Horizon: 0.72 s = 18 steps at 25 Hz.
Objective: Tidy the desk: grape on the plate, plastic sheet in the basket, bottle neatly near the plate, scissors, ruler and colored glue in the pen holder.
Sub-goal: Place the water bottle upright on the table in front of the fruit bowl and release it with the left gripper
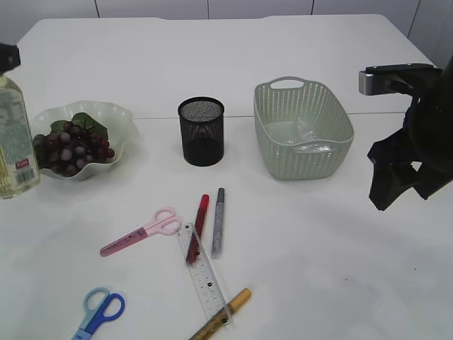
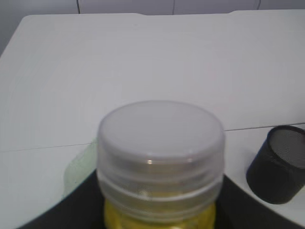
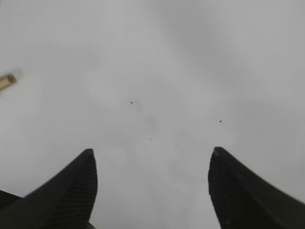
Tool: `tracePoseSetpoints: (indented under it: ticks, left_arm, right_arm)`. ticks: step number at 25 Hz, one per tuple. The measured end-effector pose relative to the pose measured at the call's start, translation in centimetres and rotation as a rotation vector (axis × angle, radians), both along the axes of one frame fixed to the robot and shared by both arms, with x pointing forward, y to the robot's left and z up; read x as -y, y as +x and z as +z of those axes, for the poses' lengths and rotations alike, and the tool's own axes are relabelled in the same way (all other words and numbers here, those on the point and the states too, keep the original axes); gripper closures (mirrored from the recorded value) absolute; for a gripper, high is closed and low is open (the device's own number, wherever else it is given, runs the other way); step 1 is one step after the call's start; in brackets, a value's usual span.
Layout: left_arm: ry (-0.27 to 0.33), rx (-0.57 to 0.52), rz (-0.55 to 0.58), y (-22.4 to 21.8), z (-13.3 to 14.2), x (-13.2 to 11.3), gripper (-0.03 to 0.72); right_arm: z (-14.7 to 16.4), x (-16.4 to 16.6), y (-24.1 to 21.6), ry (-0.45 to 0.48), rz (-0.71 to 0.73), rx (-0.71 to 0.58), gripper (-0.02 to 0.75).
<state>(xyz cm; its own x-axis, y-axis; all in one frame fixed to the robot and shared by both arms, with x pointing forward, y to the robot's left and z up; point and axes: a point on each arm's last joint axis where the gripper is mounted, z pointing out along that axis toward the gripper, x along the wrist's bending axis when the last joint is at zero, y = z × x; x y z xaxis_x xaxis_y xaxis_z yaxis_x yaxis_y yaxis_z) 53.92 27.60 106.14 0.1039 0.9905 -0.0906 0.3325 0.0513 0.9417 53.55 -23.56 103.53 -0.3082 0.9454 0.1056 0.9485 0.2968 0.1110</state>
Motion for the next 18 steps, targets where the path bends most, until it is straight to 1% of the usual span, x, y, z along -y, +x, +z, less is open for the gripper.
tracePoseSetpoints:
  ticks: [2,4,8,10,15,18]
  left_arm:
    - [-0.025,0.045,-0.028,-0.7,-1.5,-0.4,0.380]
    - [-0.041,0.083,-0.034,-1.7,-3.0,-0.7,0.380]
    - [-0.036,0.176,-0.013,-3.2,-4.7,-1.0,0.380]
    - [-0.032,0.216,-0.002,-3.6,-5.0,-1.2,0.380]
    - [-0.033,0.335,0.029,-4.2,-4.9,-1.5,0.380]
    - [-0.024,0.357,0.035,-4.1,-5.2,-1.5,0.380]
  right_arm:
    - [0.0,0.1,0.0,-0.009,0.003,0.004,0.206]
    - [0.0,0.1,0.1,-0.016,0.004,0.015,0.206]
    - [0.0,0.2,0.6,-0.019,-0.002,0.064,0.206]
    - [0.1,0.1,1.0,-0.014,-0.015,0.105,0.206]
    - [0.5,0.0,2.4,0.007,-0.045,0.263,0.206]
    - [0.8,0.0,3.0,0.017,-0.053,0.341,0.206]
